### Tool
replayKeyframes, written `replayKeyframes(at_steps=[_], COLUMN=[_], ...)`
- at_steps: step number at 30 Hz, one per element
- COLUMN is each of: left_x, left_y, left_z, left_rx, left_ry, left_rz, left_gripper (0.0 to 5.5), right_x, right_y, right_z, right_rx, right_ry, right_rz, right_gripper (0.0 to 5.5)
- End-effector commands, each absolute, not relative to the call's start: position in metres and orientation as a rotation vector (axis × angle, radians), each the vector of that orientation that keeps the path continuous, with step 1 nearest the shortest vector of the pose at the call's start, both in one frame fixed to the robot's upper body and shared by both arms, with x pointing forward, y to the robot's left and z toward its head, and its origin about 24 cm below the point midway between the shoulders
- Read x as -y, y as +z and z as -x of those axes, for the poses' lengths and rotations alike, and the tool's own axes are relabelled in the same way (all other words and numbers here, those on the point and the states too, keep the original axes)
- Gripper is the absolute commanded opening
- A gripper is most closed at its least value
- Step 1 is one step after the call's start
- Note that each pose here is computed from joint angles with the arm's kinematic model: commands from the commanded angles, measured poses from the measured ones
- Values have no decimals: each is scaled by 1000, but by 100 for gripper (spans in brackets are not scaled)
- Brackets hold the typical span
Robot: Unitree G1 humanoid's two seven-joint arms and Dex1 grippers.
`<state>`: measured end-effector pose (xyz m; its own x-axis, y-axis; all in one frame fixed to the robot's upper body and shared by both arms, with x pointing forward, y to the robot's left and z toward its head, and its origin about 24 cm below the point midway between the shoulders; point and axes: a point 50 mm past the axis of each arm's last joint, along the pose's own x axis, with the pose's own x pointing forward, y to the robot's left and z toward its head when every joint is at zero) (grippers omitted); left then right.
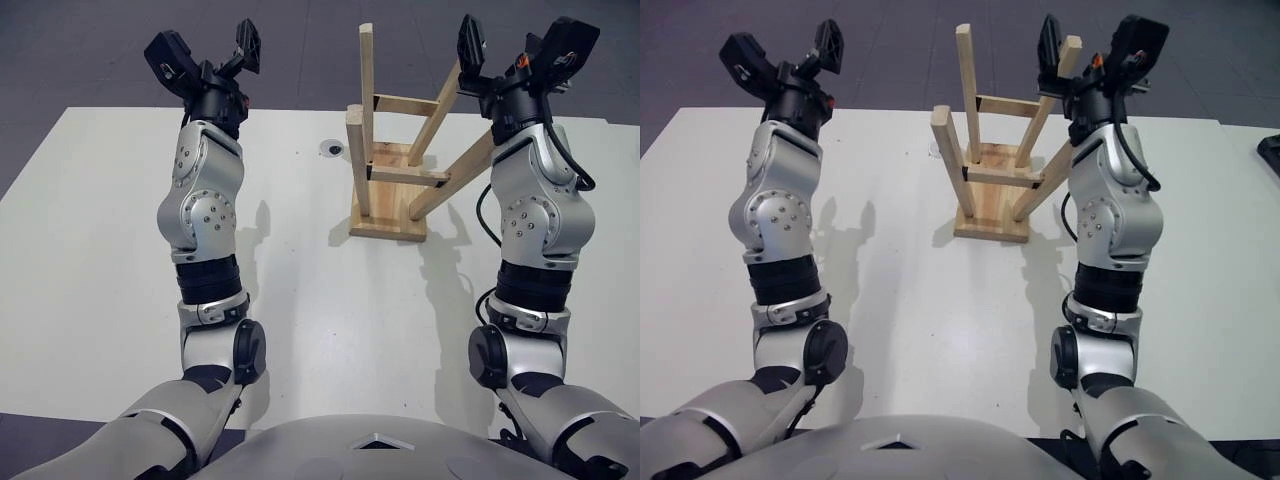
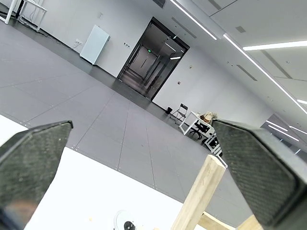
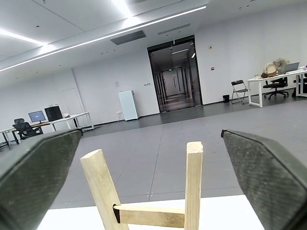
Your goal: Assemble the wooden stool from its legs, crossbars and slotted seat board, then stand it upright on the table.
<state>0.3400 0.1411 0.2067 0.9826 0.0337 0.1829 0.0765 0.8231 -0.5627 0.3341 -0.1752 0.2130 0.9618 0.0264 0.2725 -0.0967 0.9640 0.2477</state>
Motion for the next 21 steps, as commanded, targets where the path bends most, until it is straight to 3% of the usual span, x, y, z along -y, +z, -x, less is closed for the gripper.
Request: replayKeyframes(at_steps=[1, 6, 11, 13, 15, 18, 21], left_x=[-132, -128, -129, -131, -133, -136, -137], left_y=[204, 201, 201, 201, 200, 200, 201], left_z=[-342, -342, -342, -342, -342, -342, -343], left_rx=[159, 145, 143, 144, 143, 142, 140], left_ry=[-58, -63, -58, -53, -44, -28, -26], left_rz=[591, 581, 582, 582, 582, 579, 576], left_gripper=[540, 540, 540, 540, 540, 540, 540], right_x=[178, 182, 190, 192, 190, 180, 177], right_y=[163, 184, 287, 306, 288, 209, 138], right_z=[-344, -345, -318, -309, -316, -335, -328], right_rx=[50, 140, 601, 679, 589, 240, -26], right_ry=[4, 6, 102, 117, 101, 25, -57], right_rz=[-284, -281, -374, -379, -357, -277, -221], right_gripper=[538, 538, 538, 538, 538, 538, 538])
